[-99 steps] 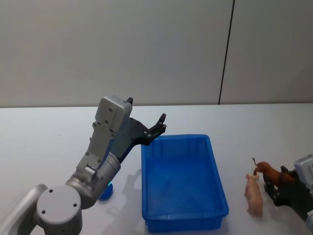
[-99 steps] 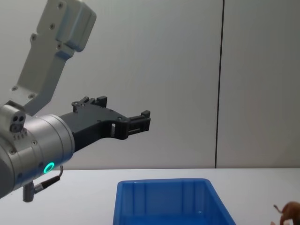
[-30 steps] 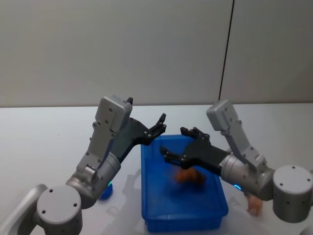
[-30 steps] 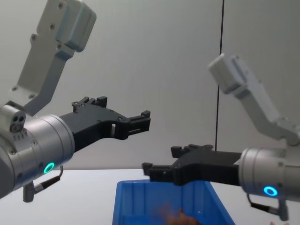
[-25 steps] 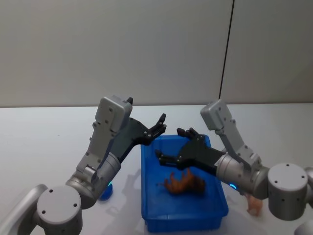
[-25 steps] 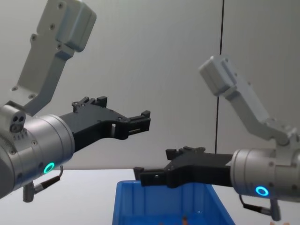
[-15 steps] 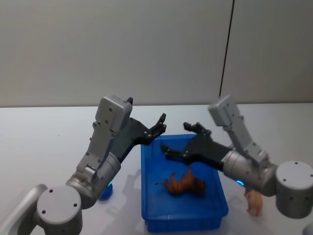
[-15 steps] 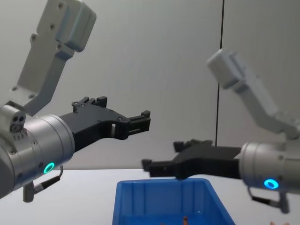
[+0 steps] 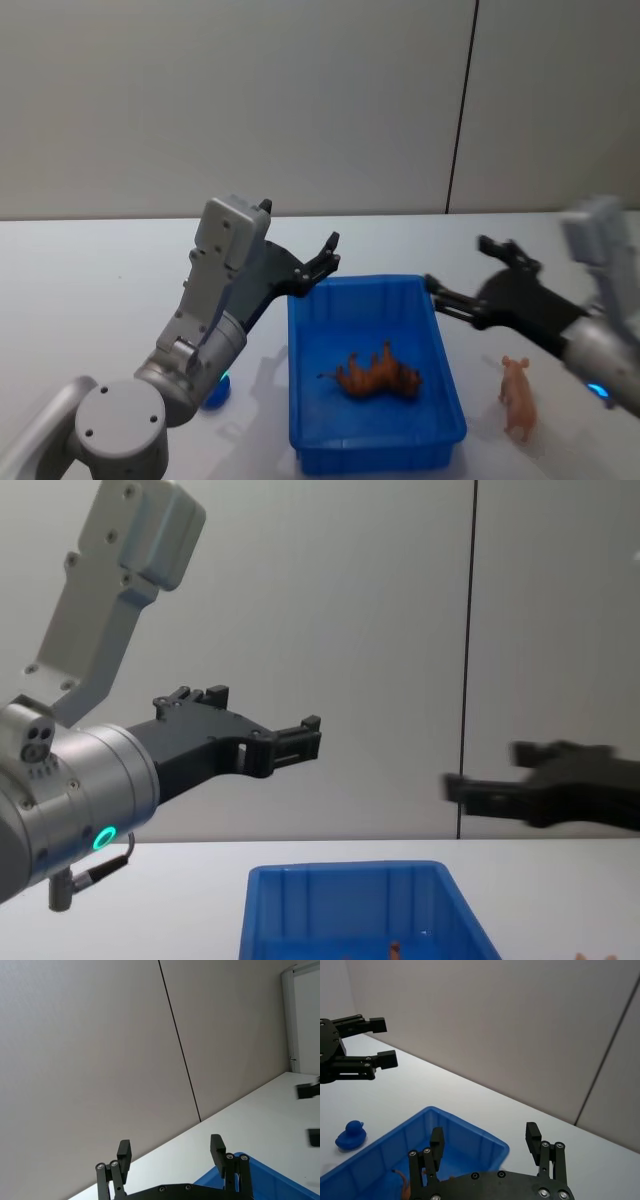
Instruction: Pick up the two dolls from the table and place them into the box.
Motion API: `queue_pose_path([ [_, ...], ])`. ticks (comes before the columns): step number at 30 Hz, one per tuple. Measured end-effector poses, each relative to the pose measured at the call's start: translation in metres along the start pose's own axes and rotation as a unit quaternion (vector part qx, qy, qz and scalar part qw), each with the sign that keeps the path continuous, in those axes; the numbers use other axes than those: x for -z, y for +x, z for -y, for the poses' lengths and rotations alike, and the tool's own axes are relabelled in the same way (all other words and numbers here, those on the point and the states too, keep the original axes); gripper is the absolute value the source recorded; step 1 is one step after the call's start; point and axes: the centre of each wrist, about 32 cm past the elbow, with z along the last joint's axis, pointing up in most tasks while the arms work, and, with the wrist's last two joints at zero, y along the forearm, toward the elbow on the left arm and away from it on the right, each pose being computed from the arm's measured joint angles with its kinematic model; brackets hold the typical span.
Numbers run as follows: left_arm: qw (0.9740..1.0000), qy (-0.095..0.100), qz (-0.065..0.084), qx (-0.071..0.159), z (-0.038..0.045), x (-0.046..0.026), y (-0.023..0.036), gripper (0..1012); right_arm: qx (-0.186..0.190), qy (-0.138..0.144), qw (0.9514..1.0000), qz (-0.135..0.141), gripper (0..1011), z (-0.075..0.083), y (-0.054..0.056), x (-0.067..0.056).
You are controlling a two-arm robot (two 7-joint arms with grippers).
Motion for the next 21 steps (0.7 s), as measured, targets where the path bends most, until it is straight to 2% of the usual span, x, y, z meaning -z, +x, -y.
queue_pose_path([
  [1,1.0000,0.000,0.000,0.000,0.0000,0.0000,0.0000,1002,0.004,0.004,1.0000,-0.002,1001,0.004,0.001,-0.002],
  [2,1.0000,0.000,0.000,0.000,0.0000,0.0000,0.0000,1001,0.012,0.004,0.9999,-0.007,1001,0.016,0.002,-0.001],
  [5,1.0000,0.000,0.000,0.000,0.0000,0.0000,0.0000,1002,0.026,0.002,0.9995,-0.021,1001,0.038,0.001,0.001],
  [8,1.0000,0.000,0.000,0.000,0.0000,0.0000,0.0000,1002,0.034,-0.001,0.9990,-0.030,1001,0.052,-0.001,0.003],
  [10,1.0000,0.000,0.000,0.000,0.0000,0.0000,0.0000,1001,0.045,-0.005,0.9980,-0.044,1001,0.070,-0.004,0.005],
  [11,1.0000,0.000,0.000,0.000,0.0000,0.0000,0.0000,1002,0.045,-0.005,0.9980,-0.044,1001,0.070,-0.004,0.005],
  [15,1.0000,0.000,0.000,0.000,0.0000,0.0000,0.0000,1002,0.054,-0.015,0.9964,-0.063,1001,0.092,-0.011,0.010],
  [21,1.0000,0.000,0.000,0.000,0.0000,0.0000,0.0000,1002,0.065,-0.028,0.9945,-0.077,1001,0.112,-0.020,0.013],
])
